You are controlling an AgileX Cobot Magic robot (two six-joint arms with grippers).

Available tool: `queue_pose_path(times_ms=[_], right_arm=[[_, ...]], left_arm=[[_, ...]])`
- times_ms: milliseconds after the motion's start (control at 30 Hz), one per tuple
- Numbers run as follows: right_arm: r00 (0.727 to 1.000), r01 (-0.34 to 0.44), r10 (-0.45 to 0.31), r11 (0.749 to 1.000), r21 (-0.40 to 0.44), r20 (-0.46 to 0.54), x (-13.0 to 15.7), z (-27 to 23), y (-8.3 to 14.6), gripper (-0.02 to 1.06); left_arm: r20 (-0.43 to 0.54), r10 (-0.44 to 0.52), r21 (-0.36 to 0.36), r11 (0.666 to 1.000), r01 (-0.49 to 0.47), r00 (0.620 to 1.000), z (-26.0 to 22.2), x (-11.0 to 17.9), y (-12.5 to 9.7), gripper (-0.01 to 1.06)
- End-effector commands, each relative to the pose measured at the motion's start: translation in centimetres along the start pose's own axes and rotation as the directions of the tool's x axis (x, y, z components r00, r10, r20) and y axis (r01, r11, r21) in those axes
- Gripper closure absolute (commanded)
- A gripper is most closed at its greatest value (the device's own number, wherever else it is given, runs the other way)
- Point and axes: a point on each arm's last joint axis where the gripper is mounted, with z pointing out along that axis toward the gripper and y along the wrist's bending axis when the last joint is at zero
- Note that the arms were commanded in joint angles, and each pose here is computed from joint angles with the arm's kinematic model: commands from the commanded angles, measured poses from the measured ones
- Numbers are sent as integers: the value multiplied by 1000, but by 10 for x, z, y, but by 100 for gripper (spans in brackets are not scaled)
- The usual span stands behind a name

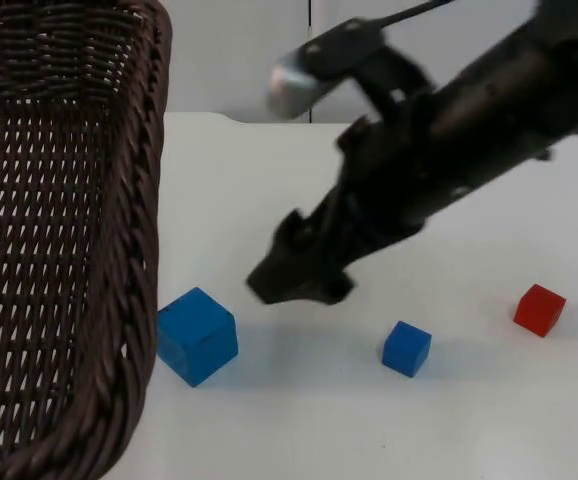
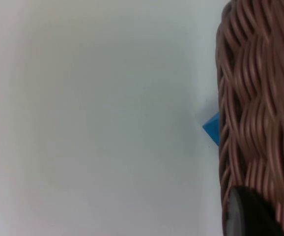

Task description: Pick up the basket with the left hand and place the largest block into the basket with the right hand.

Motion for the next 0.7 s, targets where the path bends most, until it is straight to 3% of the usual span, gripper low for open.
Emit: queue_pose_path(times_ms=[0,367,667], right_arm=[[1000,29,-29,999,14,8,-6,21,3,0],[999,28,-25,996,82,-38,13,77,3,0],[998,52,-49,990,133,-26,18,100,26,0]], left_arm=[[23,-19,22,1000,19,1000,-2,-1,-2,105],[12,-19,23,1000,19,1000,-2,0,-2,105],[14,-19,23,1000,19,1000,-2,0,-2,105]])
